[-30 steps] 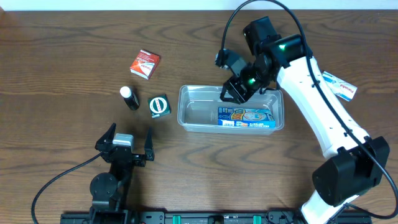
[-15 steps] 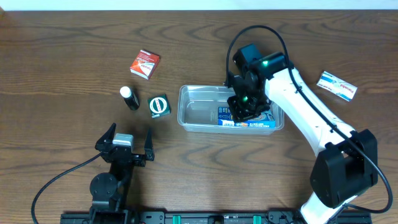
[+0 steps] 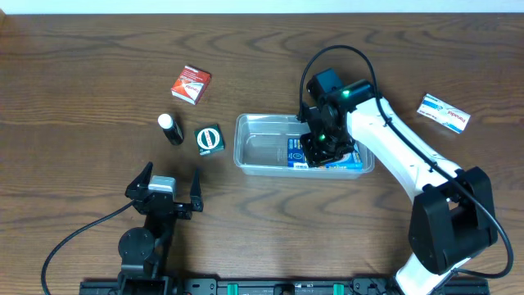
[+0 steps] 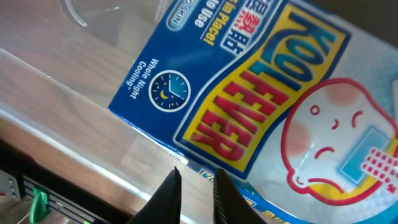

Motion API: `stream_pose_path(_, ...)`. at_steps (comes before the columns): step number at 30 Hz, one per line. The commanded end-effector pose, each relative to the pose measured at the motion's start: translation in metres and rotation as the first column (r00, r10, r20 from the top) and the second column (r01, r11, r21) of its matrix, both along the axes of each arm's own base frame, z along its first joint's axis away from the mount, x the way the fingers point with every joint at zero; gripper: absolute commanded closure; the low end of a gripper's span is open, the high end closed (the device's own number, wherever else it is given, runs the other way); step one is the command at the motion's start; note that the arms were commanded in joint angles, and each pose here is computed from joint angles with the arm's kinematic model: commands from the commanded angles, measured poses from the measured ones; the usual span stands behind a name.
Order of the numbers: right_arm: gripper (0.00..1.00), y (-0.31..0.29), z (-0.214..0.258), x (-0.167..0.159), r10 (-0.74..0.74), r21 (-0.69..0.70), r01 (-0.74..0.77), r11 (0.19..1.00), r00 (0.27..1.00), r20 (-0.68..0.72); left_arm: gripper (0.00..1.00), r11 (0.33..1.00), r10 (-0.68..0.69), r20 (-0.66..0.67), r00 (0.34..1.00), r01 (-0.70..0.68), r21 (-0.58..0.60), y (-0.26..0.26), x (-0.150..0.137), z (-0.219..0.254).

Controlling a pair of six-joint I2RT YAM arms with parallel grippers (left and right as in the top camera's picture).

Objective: Pack container
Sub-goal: 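Release the blue box and push it flat into the container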

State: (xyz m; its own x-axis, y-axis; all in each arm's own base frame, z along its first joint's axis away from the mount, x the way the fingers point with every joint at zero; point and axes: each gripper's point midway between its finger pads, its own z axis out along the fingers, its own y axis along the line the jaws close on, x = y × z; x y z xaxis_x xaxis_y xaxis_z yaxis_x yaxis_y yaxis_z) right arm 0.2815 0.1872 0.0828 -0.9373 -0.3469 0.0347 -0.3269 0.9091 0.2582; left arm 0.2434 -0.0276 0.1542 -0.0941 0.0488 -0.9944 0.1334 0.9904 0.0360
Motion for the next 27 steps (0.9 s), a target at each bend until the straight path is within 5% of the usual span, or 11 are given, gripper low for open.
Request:
stream_pose_path(1, 0.83, -0.002, -0.003, 0.000, -0.006, -0.026, 0.006, 1.000, 1.000, 0.008, 0.02, 1.000, -0.007, -0.046, 0.999, 0.007, 0.005, -0.001, -0.001, -0.015)
stream_pose_path(27, 0.81, -0.020, -0.014, 0.008, -0.004, -0.126, 0.012, 0.992, 0.998, 0.061, 0.02, 1.000, -0.007, -0.046, 0.999, 0.007, 0.005, -0.001, -0.001, -0.015)
